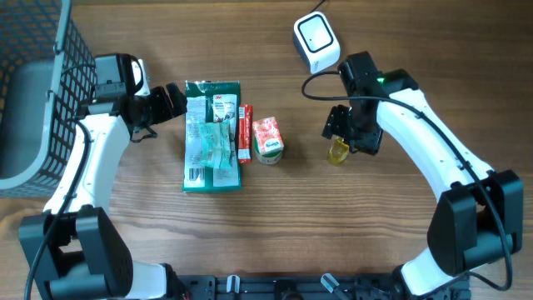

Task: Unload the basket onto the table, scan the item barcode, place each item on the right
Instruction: 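Lower the right gripper around the oil bottle neck and close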

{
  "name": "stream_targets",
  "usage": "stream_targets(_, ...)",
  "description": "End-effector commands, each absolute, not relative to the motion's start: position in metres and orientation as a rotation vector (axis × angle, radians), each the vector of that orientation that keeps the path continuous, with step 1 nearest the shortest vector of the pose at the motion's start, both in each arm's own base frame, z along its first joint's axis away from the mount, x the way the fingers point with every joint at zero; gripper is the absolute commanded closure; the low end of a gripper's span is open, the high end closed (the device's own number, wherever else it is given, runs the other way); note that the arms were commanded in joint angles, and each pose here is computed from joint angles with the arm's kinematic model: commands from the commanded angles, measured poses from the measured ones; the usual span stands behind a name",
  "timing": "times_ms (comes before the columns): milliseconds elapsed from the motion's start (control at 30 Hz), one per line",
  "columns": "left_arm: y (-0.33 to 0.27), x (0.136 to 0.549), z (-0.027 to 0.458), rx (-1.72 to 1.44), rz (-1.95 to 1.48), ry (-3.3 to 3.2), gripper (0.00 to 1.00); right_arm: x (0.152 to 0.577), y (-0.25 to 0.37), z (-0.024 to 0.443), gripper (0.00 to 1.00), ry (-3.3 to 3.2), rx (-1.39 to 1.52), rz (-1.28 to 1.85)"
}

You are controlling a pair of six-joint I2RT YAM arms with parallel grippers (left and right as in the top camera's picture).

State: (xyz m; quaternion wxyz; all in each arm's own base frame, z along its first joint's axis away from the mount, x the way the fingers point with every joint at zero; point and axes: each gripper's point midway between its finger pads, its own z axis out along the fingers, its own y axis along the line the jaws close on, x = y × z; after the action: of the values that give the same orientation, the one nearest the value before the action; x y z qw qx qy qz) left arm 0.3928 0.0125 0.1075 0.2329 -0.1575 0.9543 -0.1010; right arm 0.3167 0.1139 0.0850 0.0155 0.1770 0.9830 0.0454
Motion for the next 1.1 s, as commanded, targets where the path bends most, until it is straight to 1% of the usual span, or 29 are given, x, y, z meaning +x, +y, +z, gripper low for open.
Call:
stream_targets(0, 0.0176, 0.3968, 0.1166, -0.427, -0.263, 2.593, 0.0, 0.3256, 0.1155, 0.0914, 0.28, 3.026, 0.556, 0.137)
stream_targets(100, 0.0176, 0.3969, 0.1166, -0.427, -0.263, 2.593, 0.0, 0.3281, 0.1166, 0.0926, 0.28, 3.016, 0.561, 0.147)
stream_targets(200, 0.0174, 0.3969, 0.1166, -0.426, -0.263, 2.593, 0.0, 0.3285, 0.1172, 0.0931, 0.32, 3.01, 0.596, 0.153)
stream_targets(300, 0.0176, 0.3969, 0.1166, -0.427, -0.263, 2.593, 0.0, 0.3275, 0.1168, 0.093, 0.38, 3.014, 0.594, 0.149)
stream_targets(600, 0.0174, 0.3969, 0.1166, -0.426, -0.263, 2.593, 0.0, 0.3258, 0.1162, 0.0917, 0.46, 3.02, 0.597, 0.144)
stream_targets(633, 0.0176, 0.3968, 0.1166, -0.427, -0.263, 2.593, 0.0, 0.3257, 0.1161, 0.0917, 0.51, 3.021, 0.597, 0.143)
stream_targets(667, 0.0176, 0.3968, 0.1166, -0.427, -0.263, 2.593, 0.0, 0.3258, 0.1158, 0.0918, 0.52, 3.02, 0.597, 0.144)
stream_targets(967, 0.0176, 0.3969, 0.1166, -0.427, -0.263, 2.593, 0.0, 0.326, 0.1158, 0.0919, 0.53, 3.02, 0.595, 0.144)
stream_targets(1033, 0.0174, 0.3969, 0.1166, -0.426, -0.263, 2.593, 0.0, 0.3259, 0.1158, 0.0919, 0.5, 3.02, 0.595, 0.144)
stream_targets(1067, 0.0176, 0.3968, 0.1166, -0.427, -0.263, 2.593, 0.0, 0.3259, 0.1159, 0.0919, 0.45, 3.02, 0.595, 0.145)
